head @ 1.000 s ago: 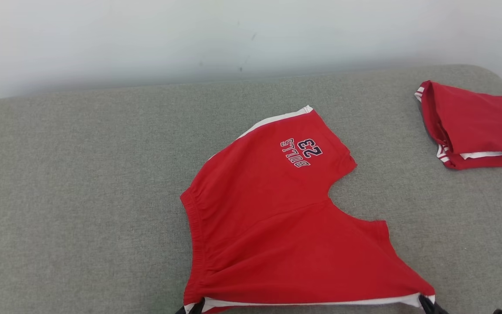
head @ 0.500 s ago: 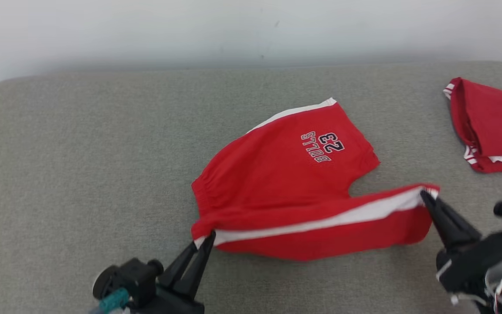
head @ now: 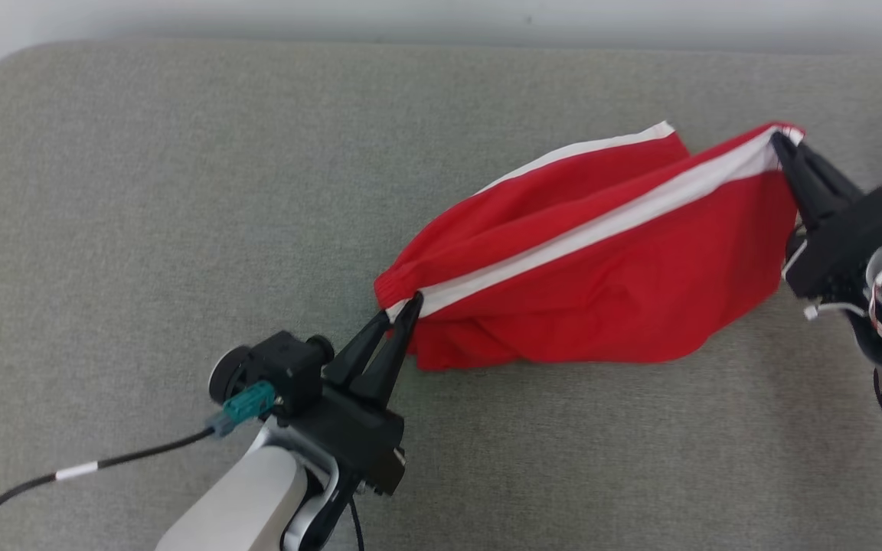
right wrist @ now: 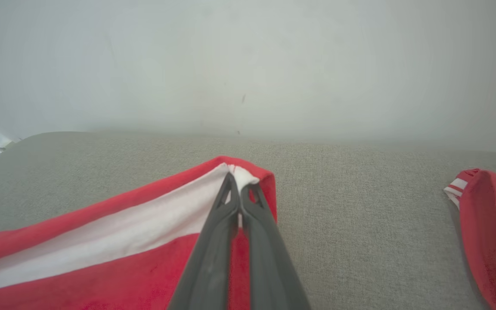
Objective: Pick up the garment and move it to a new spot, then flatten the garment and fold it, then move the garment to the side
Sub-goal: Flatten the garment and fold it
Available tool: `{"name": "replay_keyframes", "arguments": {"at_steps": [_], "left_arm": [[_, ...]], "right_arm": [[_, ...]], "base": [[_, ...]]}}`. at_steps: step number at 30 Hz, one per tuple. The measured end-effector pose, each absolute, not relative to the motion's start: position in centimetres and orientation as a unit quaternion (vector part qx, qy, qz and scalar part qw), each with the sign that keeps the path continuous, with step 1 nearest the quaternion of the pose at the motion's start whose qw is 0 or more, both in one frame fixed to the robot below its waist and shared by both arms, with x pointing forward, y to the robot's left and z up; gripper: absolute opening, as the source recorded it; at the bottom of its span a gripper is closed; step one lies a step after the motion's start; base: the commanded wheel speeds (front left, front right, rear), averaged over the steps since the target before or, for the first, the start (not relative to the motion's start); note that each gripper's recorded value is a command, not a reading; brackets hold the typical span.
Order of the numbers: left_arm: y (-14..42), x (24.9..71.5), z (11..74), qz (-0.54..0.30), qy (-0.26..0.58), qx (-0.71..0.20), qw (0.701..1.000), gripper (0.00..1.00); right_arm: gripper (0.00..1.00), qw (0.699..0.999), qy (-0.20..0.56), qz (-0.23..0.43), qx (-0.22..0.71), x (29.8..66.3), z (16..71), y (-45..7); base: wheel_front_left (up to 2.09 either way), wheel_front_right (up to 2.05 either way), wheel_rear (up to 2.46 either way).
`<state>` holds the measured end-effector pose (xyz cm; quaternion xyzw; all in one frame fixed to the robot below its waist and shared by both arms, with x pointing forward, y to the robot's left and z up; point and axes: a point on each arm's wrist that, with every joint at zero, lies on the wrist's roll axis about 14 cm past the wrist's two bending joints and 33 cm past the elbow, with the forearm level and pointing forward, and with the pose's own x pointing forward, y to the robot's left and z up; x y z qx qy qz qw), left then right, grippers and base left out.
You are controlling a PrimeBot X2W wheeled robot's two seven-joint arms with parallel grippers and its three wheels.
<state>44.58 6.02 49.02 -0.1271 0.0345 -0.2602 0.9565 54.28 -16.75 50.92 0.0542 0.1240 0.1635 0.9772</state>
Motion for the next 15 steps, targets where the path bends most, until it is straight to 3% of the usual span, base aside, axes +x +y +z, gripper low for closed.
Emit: {"name": "replay_keyframes", "arguments": {"at_steps": [7, 15], "left_arm": [[7.0, 47.2, 47.3, -0.241, 0.055, -0.123, 0.961, 0.00], [7.7, 48.8, 44.7, -0.224, 0.085, -0.122, 0.963, 0.00]], "right_arm": [[0.00, 0.977, 0.131, 0.163, 0.046, 59.2, 49.5, -15.1], [0.00, 0.971, 0.177, 0.158, 0.027, 62.0, 44.6, -13.4]], "base": [[0.00, 0.00, 0.00], [0.00, 0.00, 0.00]]}}
